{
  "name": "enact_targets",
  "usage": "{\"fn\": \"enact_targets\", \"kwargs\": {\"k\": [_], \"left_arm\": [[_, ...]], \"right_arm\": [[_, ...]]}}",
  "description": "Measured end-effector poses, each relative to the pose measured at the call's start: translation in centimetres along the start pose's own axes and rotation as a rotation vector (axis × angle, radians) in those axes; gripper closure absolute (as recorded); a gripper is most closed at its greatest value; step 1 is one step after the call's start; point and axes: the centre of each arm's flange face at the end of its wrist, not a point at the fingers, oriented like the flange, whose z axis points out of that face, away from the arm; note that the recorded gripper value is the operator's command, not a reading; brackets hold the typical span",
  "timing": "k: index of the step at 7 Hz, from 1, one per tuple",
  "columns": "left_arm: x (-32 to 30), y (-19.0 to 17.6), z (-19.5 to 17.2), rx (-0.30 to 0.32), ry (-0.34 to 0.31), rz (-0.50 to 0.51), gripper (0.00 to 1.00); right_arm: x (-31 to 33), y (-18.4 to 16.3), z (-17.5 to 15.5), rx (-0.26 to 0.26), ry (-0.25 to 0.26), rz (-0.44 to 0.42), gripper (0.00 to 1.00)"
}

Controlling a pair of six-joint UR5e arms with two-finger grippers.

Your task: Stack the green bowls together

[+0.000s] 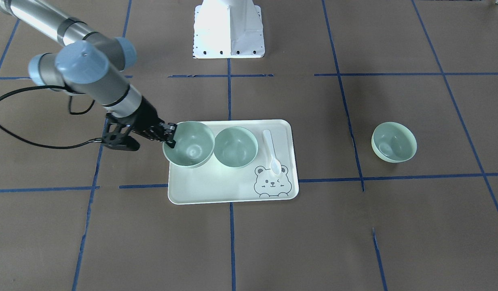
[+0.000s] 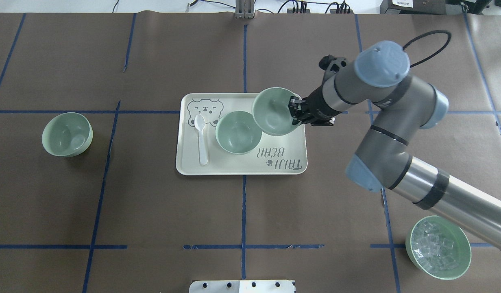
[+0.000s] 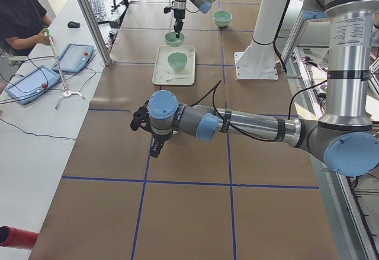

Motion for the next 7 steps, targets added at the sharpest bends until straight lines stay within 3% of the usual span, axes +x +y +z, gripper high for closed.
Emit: {"fn": "enact_targets", "kwargs": {"k": [3, 7], "left_arm": [[0.1, 0.0, -0.1, 0.002, 0.000, 0.001, 0.00], [0.2, -0.1, -0.2, 0.004, 0.000, 0.003, 0.00]], "right_arm": [[-5.8, 4.6, 2.3, 0.005, 0.048, 0.012, 1.00], [-6.3, 5.3, 3.2, 0.004, 0.054, 0.068, 1.00]]}}
